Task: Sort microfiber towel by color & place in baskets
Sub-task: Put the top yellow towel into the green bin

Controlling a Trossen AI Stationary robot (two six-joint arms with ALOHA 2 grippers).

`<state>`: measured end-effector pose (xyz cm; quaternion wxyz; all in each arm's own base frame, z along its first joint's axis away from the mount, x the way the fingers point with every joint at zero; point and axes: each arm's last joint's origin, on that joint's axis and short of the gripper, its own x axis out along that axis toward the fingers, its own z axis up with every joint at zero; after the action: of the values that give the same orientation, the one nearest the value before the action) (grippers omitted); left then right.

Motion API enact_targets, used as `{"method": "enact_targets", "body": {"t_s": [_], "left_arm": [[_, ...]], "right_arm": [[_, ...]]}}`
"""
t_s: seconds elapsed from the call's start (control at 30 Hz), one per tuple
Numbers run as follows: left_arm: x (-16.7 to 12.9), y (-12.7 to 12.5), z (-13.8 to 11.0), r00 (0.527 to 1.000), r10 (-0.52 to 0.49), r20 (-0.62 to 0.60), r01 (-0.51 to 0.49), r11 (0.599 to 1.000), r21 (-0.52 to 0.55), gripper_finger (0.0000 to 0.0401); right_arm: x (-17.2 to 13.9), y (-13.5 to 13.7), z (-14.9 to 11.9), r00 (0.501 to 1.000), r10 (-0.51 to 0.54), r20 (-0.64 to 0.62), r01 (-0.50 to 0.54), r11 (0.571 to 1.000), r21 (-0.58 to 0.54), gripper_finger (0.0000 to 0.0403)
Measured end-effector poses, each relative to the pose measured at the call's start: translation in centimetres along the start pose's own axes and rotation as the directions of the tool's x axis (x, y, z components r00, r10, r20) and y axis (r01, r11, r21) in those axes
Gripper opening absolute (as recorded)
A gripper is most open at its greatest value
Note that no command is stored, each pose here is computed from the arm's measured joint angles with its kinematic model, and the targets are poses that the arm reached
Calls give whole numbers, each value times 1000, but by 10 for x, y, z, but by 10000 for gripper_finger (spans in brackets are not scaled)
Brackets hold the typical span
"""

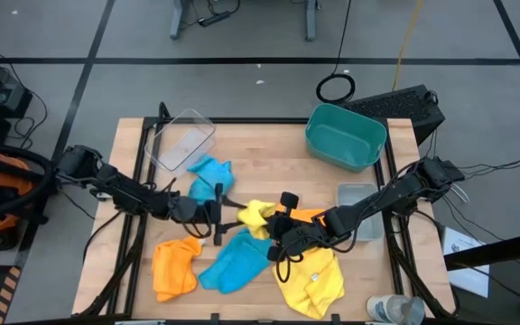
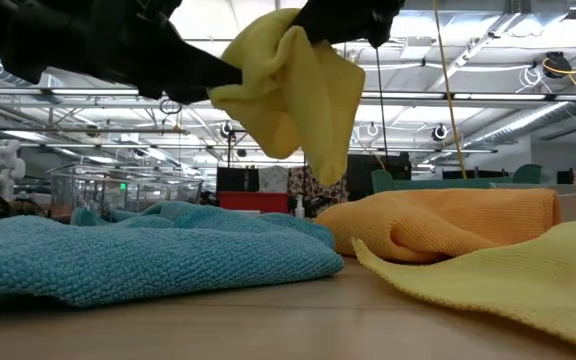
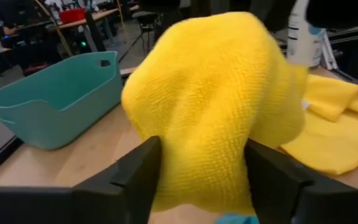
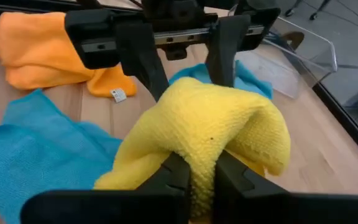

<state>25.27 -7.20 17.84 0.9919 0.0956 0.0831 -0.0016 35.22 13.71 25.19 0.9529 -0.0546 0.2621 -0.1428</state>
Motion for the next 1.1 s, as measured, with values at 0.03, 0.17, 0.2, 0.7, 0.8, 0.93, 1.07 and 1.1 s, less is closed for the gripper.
{"method": "enact_targets", "body": {"t_s": [0.03, 0.17, 0.2, 0.7, 0.8, 0.93, 1.07, 1.1], "left_arm": [[0, -1, 0, 1000, -6, 2, 6, 1000, 2, 187], [-2, -6, 1, 998, -56, 14, 56, 998, 31, 104], [-2, -7, 2, 997, -72, 22, 71, 997, 33, 79], [-10, -19, 13, 968, -225, 108, 215, 972, 100, 13], [-13, -18, 17, 967, -223, 121, 212, 972, 98, 15], [-15, -16, 20, 966, -223, 130, 210, 972, 105, 16], [-16, -16, 21, 965, -229, 131, 214, 970, 115, 17], [-16, -16, 21, 964, -229, 131, 213, 969, 126, 17]], "right_arm": [[0, 0, 1, 1000, 3, 5, -3, 1000, -7, 31], [3, 3, 4, 999, 6, 51, -6, 1000, -6, 37], [4, 4, 5, 998, 7, 62, -8, 1000, 1, 41], [-11, 22, -16, 993, -115, -3, 114, 989, -90, 206], [-14, 23, -20, 991, -128, -26, 124, 985, -120, 220], [-15, 21, -26, 987, -144, -68, 138, 986, -96, 206], [-14, 21, -26, 987, -146, -69, 140, 987, -77, 156], [-14, 21, -25, 988, -142, -60, 137, 988, -75, 137]]}}
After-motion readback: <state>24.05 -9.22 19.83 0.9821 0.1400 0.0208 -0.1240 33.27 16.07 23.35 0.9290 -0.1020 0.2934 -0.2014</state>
